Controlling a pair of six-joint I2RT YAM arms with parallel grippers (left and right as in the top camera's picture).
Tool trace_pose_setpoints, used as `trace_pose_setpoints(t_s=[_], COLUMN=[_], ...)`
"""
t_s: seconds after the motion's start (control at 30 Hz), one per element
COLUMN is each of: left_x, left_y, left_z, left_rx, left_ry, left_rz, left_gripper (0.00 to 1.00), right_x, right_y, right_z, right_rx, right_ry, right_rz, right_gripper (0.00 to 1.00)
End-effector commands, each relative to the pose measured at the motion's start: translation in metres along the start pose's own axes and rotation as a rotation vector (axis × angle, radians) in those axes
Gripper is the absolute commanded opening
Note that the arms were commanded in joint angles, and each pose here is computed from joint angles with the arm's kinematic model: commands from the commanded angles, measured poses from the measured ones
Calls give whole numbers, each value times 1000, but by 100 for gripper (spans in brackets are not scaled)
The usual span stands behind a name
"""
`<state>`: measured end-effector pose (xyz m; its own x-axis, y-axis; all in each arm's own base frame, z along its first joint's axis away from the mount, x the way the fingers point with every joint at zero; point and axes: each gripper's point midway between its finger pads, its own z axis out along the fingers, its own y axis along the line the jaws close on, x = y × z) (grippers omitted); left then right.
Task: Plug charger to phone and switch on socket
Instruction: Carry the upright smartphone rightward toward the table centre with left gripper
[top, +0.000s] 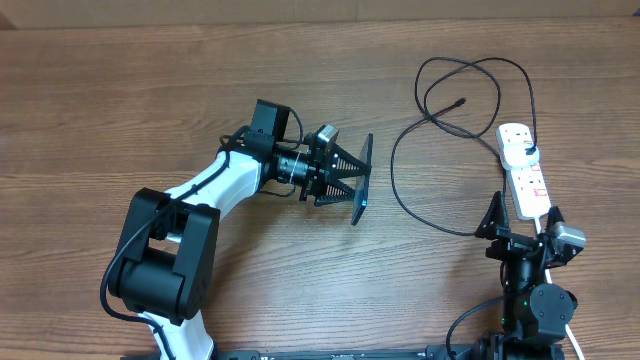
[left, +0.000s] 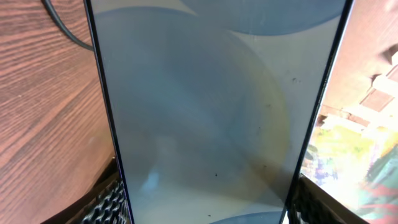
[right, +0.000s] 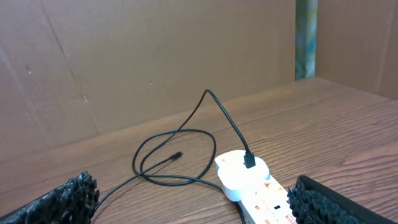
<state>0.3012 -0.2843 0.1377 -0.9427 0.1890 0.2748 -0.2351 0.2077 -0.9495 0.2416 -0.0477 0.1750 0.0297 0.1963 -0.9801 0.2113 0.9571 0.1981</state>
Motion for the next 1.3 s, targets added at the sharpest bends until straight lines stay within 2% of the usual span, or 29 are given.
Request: trace_pose_setpoints(t_s=[0.0, 0.37, 1.03, 1.27], left_x=[12, 20, 61, 50], left_y=[-12, -22, -96, -92], left_z=[1, 1, -13, -14], left_rx=[55, 72, 70, 32], left_ry=[66, 91, 33, -36], left_rz=[-1, 7, 192, 204], left_gripper=[26, 23, 24, 26], right_x=[3, 3, 3, 3], right_y=[0, 0, 0, 0], right_z=[0, 0, 0, 0], right_rx=[-1, -1, -1, -1], right_ry=[-1, -1, -1, -1], right_rz=[-5, -5, -5, -5], right_gripper=[100, 100, 100, 100])
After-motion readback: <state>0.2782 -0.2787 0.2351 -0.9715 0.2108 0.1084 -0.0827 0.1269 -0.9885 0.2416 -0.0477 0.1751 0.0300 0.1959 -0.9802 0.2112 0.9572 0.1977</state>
